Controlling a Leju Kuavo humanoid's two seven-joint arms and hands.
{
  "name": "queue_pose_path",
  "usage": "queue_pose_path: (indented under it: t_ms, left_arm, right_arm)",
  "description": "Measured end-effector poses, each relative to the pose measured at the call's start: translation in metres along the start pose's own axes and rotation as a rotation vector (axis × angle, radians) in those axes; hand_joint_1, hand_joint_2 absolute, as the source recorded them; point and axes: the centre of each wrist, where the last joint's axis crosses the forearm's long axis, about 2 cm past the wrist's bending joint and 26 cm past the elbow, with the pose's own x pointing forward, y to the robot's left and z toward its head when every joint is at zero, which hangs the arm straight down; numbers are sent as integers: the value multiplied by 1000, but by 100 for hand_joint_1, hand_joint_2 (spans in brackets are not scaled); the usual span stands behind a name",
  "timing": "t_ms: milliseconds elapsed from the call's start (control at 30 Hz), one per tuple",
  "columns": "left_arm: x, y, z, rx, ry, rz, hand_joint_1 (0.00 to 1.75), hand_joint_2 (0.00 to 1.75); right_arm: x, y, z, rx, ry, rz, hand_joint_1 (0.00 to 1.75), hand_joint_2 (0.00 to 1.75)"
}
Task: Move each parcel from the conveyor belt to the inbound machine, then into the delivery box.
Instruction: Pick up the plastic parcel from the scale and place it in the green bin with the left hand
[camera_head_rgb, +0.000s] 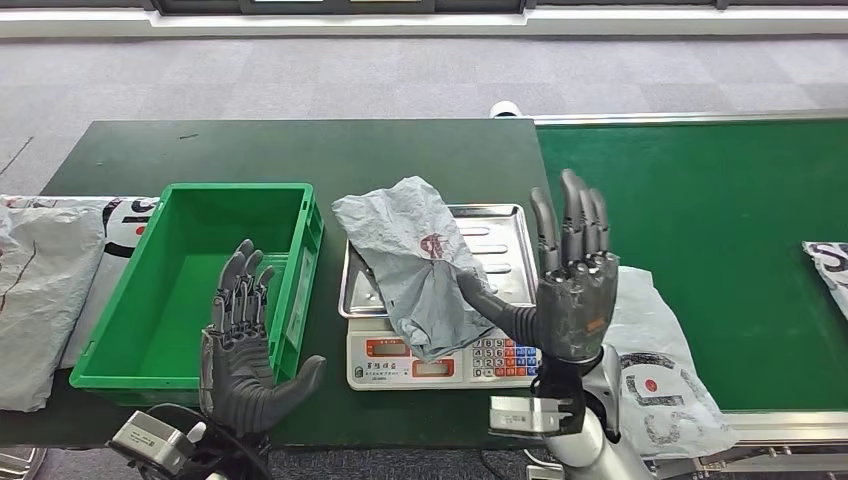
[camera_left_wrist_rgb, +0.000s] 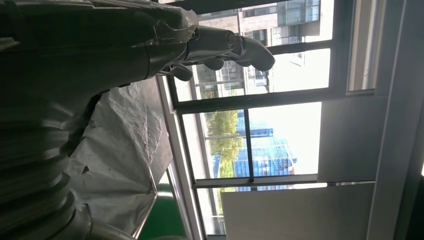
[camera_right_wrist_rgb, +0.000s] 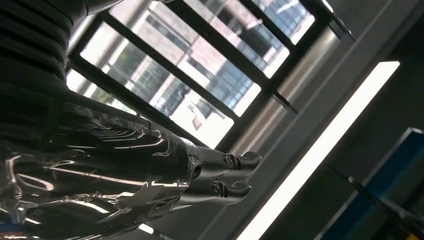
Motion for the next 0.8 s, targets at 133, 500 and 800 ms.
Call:
queue_pose_path:
  t_ms: [133,500,800]
  left_arm:
    - [0,-1,-2,-11,12,-45,0,175]
    - [-45,-22,-82,-226,247,-284,0,175]
    - [-79,-56,-132,-389,462,-391,0,175]
  right_arm:
    - [8,-23,-10,-117,-125,80,0,175]
    - [50,-60,-51,-376,-258,200,0,175]
    - [61,-45,-74,-469,-236,85,0,175]
